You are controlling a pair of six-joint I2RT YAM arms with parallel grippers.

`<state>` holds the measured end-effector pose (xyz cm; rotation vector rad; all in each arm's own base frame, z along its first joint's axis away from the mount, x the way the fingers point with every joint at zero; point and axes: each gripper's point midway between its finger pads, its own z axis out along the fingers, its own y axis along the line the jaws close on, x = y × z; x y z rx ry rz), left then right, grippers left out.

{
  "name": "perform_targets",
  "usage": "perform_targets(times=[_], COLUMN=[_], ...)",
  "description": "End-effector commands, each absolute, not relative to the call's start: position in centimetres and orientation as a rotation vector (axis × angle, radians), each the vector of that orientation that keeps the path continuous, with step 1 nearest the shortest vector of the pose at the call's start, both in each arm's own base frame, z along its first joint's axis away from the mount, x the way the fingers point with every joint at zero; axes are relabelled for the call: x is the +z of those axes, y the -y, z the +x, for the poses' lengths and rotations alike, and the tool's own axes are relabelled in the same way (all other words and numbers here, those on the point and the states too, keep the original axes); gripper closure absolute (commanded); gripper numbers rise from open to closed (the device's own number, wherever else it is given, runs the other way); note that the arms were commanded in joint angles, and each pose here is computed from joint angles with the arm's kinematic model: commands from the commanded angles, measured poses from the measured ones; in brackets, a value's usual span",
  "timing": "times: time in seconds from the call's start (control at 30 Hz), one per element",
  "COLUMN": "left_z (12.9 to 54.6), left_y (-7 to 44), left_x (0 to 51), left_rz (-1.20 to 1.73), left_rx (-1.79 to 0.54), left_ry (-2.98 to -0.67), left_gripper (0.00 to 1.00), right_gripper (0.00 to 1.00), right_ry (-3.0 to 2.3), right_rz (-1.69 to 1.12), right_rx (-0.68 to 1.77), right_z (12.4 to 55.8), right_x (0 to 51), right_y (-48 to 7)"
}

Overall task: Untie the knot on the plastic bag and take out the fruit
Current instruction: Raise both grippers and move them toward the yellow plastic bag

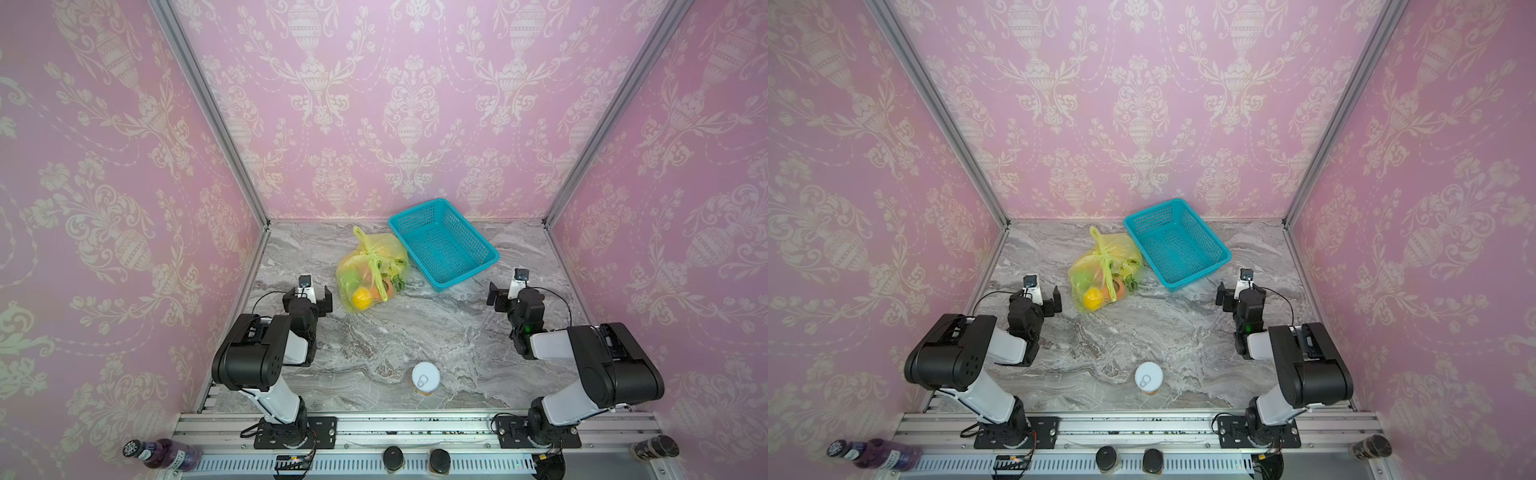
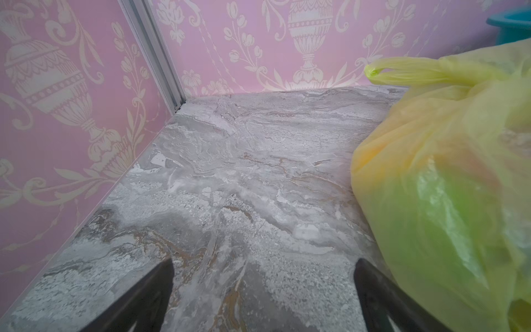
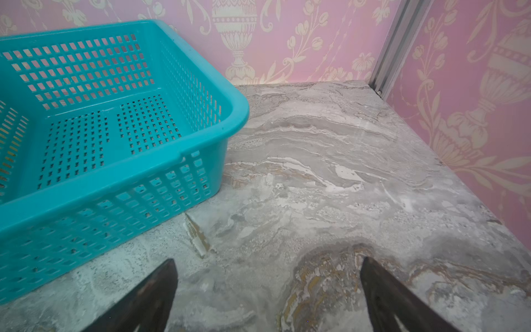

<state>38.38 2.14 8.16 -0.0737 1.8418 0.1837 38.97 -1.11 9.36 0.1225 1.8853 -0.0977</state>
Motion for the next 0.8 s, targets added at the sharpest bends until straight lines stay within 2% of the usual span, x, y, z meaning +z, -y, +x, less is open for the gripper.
perform_targets(times=[0.0,0.6,0.77], left_z=[38.6,38.3,36.0], left_y=[-2.3,-2.4,-1.9], left_x=[8.5,8.6,11.6], left_rz=[-0.085,-0.091,-0.081], left_rx=[0.203,0.209,0.286], left_ry=[-1.839,-1.826,-1.701], left_gripper=[0.01,0.01,0.01], right_gripper=[0.00,0.00,0.00], right_ry=[-1.864,-1.859,-1.839], right_rz=[0.133,0.129,0.153], right_rx=[-0.107,-0.107,-0.176], right_z=[39.0,38.9,37.3], right_x=[9.8,10.0,12.6], right_y=[1.2,1.1,1.4])
